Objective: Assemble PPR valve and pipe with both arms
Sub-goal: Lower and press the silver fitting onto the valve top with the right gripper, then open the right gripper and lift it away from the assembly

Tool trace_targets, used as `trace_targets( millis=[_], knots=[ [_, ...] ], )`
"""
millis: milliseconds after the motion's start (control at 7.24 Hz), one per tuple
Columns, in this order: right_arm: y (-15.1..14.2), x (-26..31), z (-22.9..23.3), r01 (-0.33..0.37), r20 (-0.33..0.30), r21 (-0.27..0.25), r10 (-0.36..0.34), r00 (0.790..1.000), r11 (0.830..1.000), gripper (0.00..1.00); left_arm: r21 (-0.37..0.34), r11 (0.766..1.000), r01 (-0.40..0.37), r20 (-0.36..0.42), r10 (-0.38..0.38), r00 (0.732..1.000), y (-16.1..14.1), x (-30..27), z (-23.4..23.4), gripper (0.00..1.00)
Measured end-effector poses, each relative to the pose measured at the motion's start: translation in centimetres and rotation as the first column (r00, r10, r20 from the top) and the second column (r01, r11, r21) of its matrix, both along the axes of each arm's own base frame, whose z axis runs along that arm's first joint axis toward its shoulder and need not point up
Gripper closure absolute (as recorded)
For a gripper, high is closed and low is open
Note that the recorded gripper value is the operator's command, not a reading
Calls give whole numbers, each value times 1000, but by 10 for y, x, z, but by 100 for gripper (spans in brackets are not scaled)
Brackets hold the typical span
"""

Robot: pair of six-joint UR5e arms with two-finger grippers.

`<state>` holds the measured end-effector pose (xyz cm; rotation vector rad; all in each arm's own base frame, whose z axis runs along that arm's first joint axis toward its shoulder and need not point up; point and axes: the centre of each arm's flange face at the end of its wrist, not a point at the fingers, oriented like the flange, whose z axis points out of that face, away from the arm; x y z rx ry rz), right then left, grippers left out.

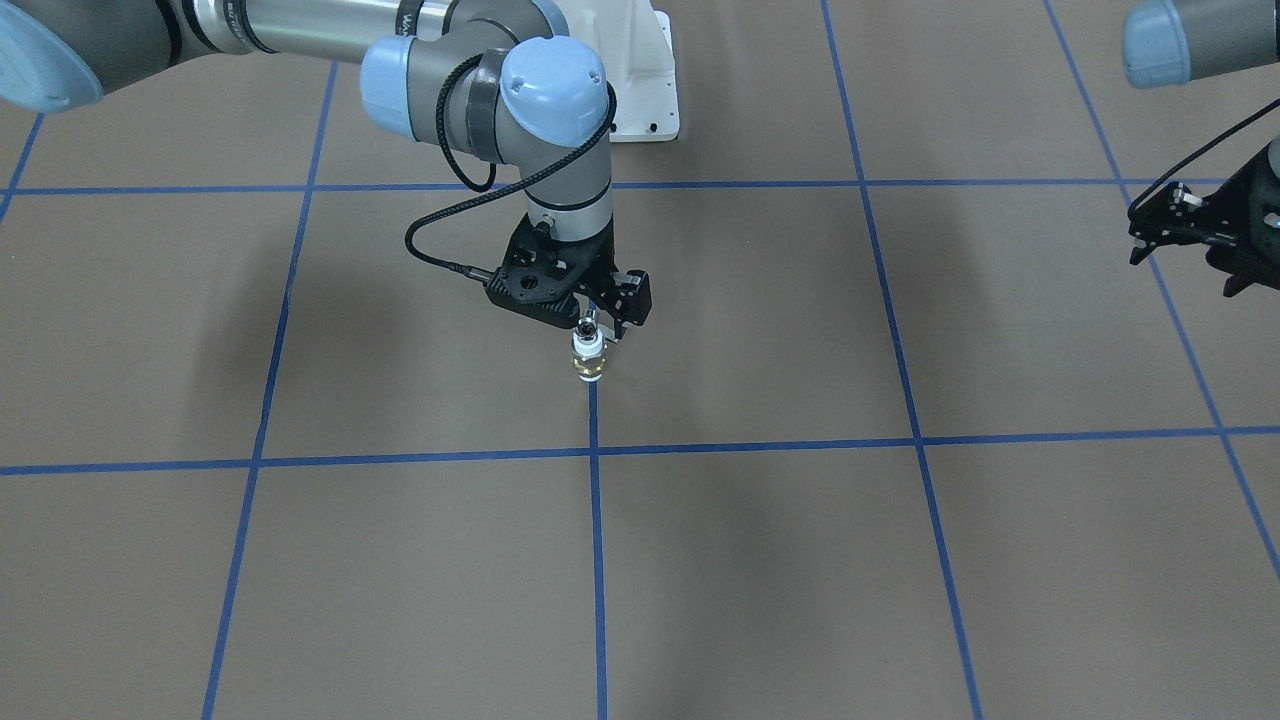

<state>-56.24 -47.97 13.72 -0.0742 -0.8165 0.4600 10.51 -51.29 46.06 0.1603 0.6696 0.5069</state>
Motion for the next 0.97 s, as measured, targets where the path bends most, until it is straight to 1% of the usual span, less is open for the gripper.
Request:
trace_targets(
  millis=[276, 414, 552, 691, 829, 967],
  knots=[
    [-10, 15, -11, -5, 19, 16, 5, 1000, 1000, 1, 0, 1000, 0, 0, 0, 1000, 0, 0, 0, 0],
    [-21, 31, -15, -3, 30, 28, 2, 1000, 1000, 1, -1, 1000, 8, 1, -8, 1000, 0, -5, 1, 0],
    [-36, 52, -12, 11, 35, 42, -13, 999, 999, 1, -4, 999, 35, 3, -35, 999, -3, -19, 2, 0],
    [-48, 81, 5, 35, 33, 67, -37, 999, 997, 1, -18, 997, 80, 10, -80, 997, -5, -43, 11, 0],
    [-53, 119, 37, 68, 17, 111, -71, 997, 991, 1, -43, 991, 128, 20, -128, 992, -5, -70, 28, 0],
    [-52, 162, 77, 109, -11, 154, -109, 994, 982, 1, -64, 982, 176, 28, -174, 984, -4, -96, 48, 0]
  ],
)
